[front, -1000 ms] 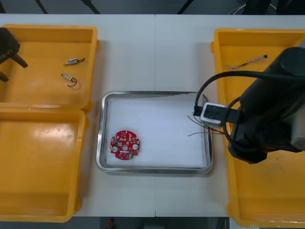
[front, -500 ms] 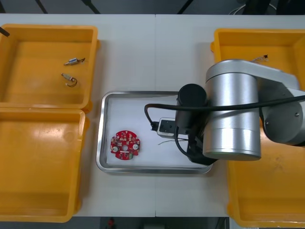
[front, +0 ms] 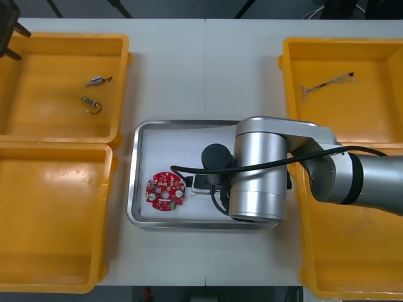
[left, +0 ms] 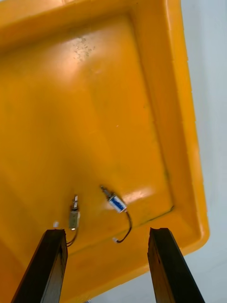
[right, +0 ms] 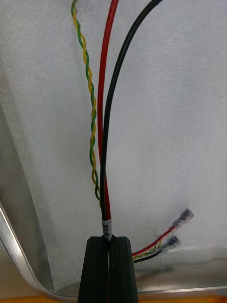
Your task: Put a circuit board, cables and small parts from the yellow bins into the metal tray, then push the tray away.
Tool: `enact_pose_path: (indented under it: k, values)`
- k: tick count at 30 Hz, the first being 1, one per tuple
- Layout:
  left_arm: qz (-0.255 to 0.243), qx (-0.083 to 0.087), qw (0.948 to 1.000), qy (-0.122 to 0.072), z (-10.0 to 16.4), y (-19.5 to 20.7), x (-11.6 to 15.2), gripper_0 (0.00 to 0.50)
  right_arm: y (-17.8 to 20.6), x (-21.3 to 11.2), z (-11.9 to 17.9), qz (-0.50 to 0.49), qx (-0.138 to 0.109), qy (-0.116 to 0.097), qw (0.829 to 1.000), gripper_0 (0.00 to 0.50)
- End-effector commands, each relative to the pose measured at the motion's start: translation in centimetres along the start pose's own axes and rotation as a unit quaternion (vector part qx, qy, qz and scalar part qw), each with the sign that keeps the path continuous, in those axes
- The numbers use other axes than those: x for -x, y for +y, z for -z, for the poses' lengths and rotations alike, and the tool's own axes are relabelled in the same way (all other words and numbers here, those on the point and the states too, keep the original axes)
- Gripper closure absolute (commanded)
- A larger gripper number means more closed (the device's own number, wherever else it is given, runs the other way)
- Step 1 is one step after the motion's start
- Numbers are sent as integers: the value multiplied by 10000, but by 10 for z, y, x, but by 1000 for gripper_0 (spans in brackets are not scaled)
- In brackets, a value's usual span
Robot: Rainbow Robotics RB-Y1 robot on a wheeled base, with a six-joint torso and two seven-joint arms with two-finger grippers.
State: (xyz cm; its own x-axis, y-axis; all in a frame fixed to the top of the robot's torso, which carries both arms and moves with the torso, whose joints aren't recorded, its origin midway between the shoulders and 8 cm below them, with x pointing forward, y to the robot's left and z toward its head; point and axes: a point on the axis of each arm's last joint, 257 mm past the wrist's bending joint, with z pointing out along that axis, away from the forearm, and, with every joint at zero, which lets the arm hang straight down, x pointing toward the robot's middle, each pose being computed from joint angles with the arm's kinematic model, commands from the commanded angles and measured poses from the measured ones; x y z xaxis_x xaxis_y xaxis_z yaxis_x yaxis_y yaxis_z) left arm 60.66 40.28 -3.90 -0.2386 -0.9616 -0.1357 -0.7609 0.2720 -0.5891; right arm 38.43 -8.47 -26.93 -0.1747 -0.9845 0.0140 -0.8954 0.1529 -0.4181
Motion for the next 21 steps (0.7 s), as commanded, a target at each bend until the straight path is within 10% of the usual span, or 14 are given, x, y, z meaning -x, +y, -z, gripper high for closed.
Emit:
enact_pose_path:
  k: [1,9,16,21]
  values:
    - [329,-233,9991,-151,0,-48,-29,0,4,18,-2,285,4,-40,9996,500]
    - [1145,-283,9927,-265,-36,-68,-62,0,11,16,-10,328,59,3,9994,500]
    - [1751,-409,9833,-267,-59,-80,-84,0,8,12,-10,275,59,27,9996,23]
    - [2223,-503,9733,-259,-67,-85,-86,0,7,6,-2,226,88,-21,9997,0]
